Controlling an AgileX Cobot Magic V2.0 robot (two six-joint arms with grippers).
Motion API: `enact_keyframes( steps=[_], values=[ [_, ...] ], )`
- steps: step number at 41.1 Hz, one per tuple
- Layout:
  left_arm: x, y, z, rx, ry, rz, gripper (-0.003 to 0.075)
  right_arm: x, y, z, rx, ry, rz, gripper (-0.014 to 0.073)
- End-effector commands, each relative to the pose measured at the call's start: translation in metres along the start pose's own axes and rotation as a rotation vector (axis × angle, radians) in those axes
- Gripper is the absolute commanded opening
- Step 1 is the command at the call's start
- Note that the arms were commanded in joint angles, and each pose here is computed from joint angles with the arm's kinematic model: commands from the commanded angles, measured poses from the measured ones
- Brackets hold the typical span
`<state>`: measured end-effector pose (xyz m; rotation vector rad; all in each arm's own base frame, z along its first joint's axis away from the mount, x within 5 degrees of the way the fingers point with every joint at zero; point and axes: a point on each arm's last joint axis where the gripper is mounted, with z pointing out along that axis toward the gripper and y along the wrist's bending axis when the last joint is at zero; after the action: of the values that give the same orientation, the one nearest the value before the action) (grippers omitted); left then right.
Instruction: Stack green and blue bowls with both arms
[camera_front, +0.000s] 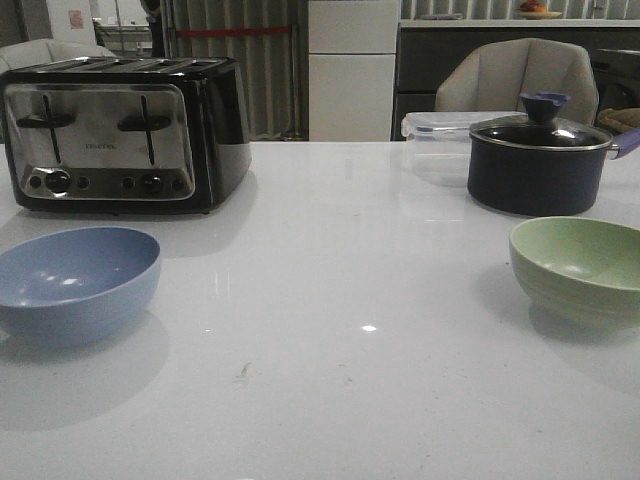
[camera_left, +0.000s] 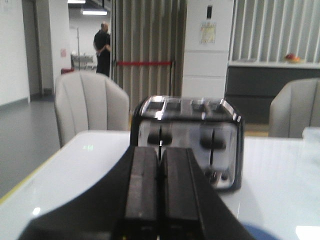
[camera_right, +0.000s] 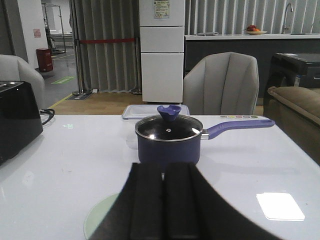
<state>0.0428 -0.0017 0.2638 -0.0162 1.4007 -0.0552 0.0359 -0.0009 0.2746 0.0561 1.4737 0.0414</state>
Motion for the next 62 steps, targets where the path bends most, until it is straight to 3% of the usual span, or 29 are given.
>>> enact_keyframes(
  steps=[1, 12, 21, 32, 41, 45, 48, 52, 55, 57, 62],
  values=[
    [-0.046, -0.002, -0.003, 0.007, -0.092, -0.007, 0.0098, -0.035, 0.002, -0.003, 0.008, -0.018, -0.013, 0.0045],
    [-0.089, -0.009, 0.021, 0.042, 0.174, -0.002, 0.0098, -0.068, 0.003, 0.017, 0.038, 0.302, -0.011, 0.0045],
    [-0.072, -0.009, 0.048, 0.054, 0.451, -0.007, 0.0098, -0.054, 0.002, 0.04, 0.056, 0.547, -0.012, 0.0045],
    [-0.051, -0.009, 0.061, 0.063, 0.666, -0.013, 0.0098, -0.043, 0.001, 0.052, 0.066, 0.672, -0.015, 0.0045],
    [-0.051, -0.009, 0.064, 0.061, 0.668, -0.014, 0.0098, -0.042, 0.0, 0.052, 0.072, 0.691, -0.023, 0.0049],
    [-0.05, -0.009, 0.064, 0.062, 0.67, -0.014, 0.0099, -0.041, -0.001, 0.051, 0.082, 0.709, -0.038, 0.0123],
    [-0.05, -0.009, 0.064, 0.062, 0.67, -0.017, 0.0104, -0.04, -0.002, 0.05, 0.086, 0.724, -0.042, 0.0271],
    [-0.05, -0.009, 0.064, 0.062, 0.67, -0.017, 0.0181, -0.039, -0.002, 0.049, 0.086, 0.727, -0.042, 0.0479],
    [-0.051, -0.009, 0.064, 0.061, 0.669, -0.017, 0.0306, -0.039, -0.002, 0.049, 0.086, 0.727, -0.042, 0.0563],
    [-0.051, -0.009, 0.064, 0.061, 0.669, -0.017, 0.0419, -0.039, -0.002, 0.049, 0.086, 0.727, -0.042, 0.0581],
    [-0.051, -0.009, 0.064, 0.061, 0.669, -0.017, 0.0561, -0.04, -0.002, 0.049, 0.086, 0.726, -0.042, 0.0576]
  ],
)
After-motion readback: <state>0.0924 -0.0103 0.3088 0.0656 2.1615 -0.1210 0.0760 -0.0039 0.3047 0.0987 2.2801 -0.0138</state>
